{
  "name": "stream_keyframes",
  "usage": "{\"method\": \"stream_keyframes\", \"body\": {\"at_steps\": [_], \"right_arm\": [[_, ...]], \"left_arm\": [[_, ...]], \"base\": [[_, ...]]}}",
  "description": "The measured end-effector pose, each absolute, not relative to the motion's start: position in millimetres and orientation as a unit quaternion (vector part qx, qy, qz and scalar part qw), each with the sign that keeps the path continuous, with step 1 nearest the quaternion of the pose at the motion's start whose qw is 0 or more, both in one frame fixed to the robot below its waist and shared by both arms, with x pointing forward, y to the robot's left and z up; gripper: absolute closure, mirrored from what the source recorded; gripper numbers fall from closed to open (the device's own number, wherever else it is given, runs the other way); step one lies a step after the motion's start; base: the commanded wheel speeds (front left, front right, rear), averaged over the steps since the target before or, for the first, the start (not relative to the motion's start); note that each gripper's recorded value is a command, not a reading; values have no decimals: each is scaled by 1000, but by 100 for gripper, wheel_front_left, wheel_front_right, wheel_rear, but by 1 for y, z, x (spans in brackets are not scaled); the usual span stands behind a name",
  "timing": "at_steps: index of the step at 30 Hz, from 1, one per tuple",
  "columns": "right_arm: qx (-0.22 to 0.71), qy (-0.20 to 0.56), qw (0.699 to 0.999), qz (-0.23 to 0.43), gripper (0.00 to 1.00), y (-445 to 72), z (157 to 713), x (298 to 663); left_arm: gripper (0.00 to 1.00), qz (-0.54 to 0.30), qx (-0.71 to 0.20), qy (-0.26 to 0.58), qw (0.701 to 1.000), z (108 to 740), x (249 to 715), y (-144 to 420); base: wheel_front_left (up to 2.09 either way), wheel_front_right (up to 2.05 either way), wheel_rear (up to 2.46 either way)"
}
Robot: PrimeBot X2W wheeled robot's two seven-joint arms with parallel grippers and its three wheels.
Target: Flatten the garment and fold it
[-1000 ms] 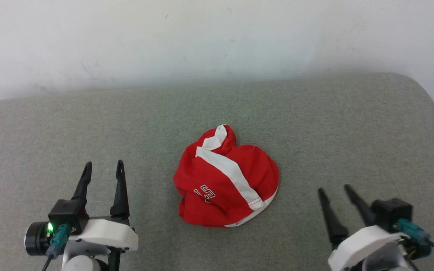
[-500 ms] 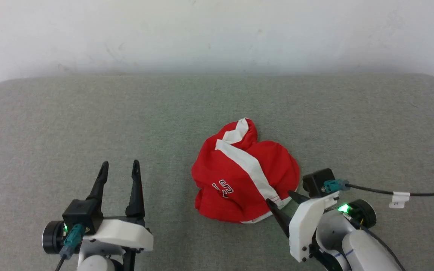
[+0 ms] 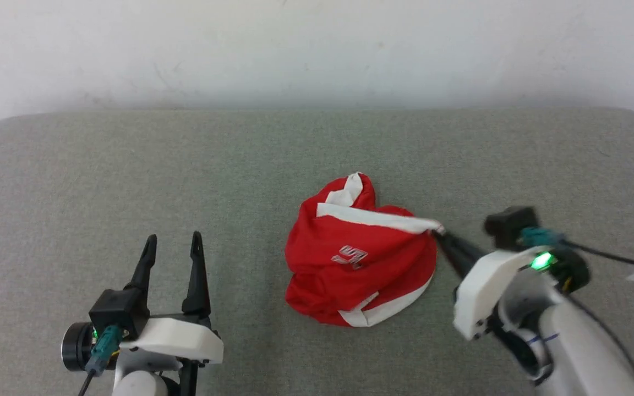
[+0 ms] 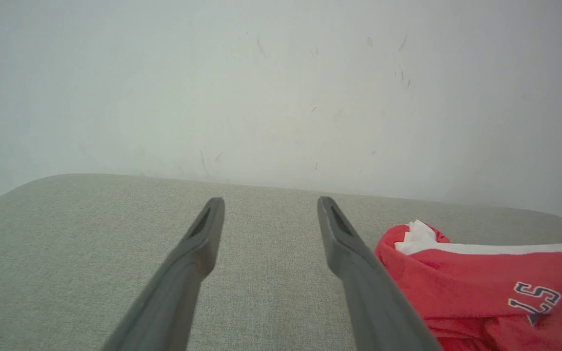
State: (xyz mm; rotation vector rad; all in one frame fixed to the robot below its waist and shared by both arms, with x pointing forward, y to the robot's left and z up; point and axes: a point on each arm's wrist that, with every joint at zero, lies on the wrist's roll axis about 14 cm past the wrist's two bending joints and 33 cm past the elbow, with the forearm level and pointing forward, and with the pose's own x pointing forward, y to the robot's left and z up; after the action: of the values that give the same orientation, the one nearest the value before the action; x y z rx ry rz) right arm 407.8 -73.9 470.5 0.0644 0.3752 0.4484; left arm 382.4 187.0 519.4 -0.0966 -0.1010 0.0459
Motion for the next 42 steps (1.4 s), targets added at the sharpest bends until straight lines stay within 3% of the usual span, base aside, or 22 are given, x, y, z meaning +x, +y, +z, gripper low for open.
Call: {"method": "stream_keyframes", "body": {"at_steps": [6, 13, 19, 20, 21, 22, 32, 42], "right_arm": [[12, 114, 988, 106, 100, -162, 518, 423], [17, 196, 979, -55, 100, -271, 475, 370], [60, 285, 948, -130, 100, -299, 416, 311], [64, 294, 944, -132, 80, -298, 409, 305], [72, 296, 943, -133, 52, -294, 405, 302], [74, 292, 945, -130, 0, -290, 403, 302], [37, 89, 988, -124, 0, -285, 468, 328], [15, 3, 1000, -20, 0, -217, 517, 346]], "left_arm": [[0, 13, -54, -56, 997, 523, 385, 178], [0, 7, -59, -55, 997, 522, 387, 172], [0, 10, -59, -49, 997, 519, 385, 175], [0, 11, -59, -48, 997, 518, 385, 176], [0, 11, -59, -47, 997, 517, 385, 176], [0, 12, -59, -46, 997, 517, 385, 176], [0, 15, -58, -39, 997, 513, 377, 179], [0, 10, -51, -32, 998, 514, 376, 180]], "base": [[0, 0, 0], [0, 0, 0], [0, 0, 0], [0, 0, 0], [0, 0, 0], [0, 0, 0], [0, 0, 0], [0, 0, 0]]}}
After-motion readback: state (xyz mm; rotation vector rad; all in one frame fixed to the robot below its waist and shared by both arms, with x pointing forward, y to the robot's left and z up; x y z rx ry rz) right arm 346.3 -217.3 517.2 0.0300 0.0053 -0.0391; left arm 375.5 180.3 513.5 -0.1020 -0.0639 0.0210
